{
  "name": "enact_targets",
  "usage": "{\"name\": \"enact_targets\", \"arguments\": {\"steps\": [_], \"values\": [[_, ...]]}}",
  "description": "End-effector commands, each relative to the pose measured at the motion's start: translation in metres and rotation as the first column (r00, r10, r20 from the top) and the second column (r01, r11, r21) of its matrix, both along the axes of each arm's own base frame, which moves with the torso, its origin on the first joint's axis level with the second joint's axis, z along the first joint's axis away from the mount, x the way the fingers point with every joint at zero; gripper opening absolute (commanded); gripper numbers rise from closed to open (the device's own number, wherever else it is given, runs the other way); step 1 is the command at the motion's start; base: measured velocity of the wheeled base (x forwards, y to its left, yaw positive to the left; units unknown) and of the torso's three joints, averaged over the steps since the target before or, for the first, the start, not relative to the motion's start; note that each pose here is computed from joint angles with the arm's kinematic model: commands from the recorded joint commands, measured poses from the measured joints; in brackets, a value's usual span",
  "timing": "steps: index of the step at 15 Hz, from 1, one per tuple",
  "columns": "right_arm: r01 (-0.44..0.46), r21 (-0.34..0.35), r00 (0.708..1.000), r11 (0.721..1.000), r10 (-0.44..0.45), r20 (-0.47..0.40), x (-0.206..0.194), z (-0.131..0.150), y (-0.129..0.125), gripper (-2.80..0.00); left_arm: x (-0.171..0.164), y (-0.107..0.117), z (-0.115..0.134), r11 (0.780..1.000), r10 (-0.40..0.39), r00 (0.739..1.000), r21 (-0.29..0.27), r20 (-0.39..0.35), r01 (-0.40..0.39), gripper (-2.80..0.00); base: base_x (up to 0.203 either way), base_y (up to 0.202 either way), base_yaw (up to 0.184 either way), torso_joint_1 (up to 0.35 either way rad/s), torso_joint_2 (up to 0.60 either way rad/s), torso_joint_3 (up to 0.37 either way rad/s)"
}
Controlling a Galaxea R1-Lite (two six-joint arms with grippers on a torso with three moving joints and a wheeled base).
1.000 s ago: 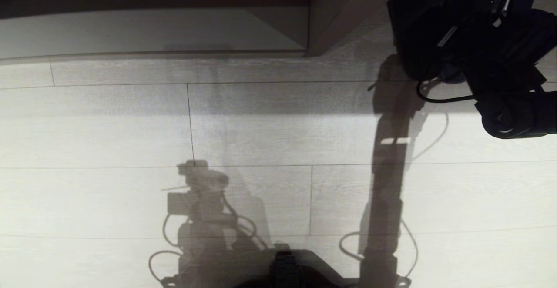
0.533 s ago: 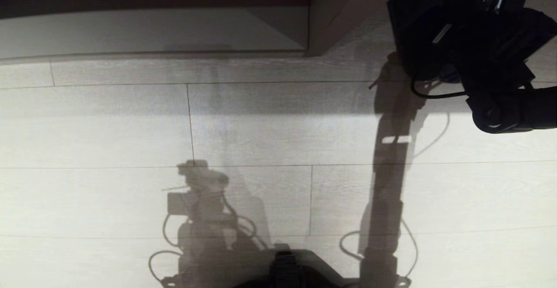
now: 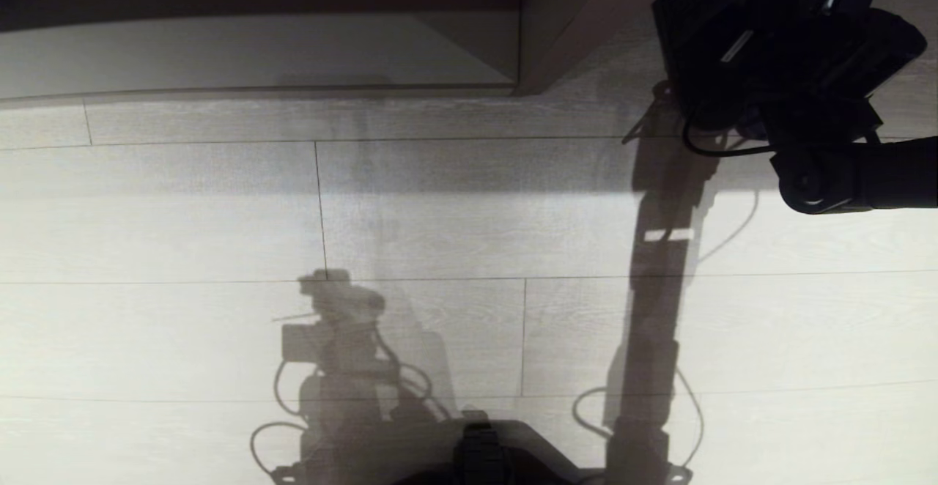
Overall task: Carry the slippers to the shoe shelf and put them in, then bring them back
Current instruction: Pick up the slippers on the floor
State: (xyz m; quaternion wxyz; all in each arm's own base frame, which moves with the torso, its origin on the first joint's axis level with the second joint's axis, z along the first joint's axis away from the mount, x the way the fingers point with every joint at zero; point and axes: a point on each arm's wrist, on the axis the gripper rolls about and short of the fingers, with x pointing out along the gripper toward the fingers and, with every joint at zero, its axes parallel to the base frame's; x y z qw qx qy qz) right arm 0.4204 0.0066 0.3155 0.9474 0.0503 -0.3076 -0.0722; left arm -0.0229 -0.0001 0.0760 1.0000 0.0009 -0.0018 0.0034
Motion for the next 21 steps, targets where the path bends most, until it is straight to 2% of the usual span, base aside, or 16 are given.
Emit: {"name": "enact_targets", "arguments": {"steps": [1,12,13,21], "values": [[0.002,0.002,1.0,1.0,-0.002,0.016,0.0036,0.001,0.0002,0.0,-0.0001,0.0,0.0002,1.0,0.001,1.0,0.0,0.001,-0.001,-2.8,0.0,0.0,0.0,0.0,0.0,0.0],[0.009,0.004,0.999,1.0,-0.009,0.047,0.0051,0.0074,-0.0018,0.0,-0.0001,0.0,0.0002,1.0,0.001,1.0,0.0,0.001,-0.001,-2.8,0.0,0.0,0.0,0.0,0.0,0.0],[0.01,0.005,0.999,1.0,-0.011,0.047,0.0051,0.0074,-0.0018,-2.8,-0.0001,0.0,0.0002,1.0,0.001,1.0,0.0,0.001,-0.001,-2.8,0.0,0.0,0.0,0.0,0.0,0.0],[0.009,0.004,0.998,1.0,-0.009,0.055,0.0022,0.0109,-0.0025,-2.8,-0.0001,0.0,0.0002,1.0,0.001,1.0,0.0,0.001,-0.001,-2.8,0.0,0.0,0.0,0.0,0.0,0.0]]}}
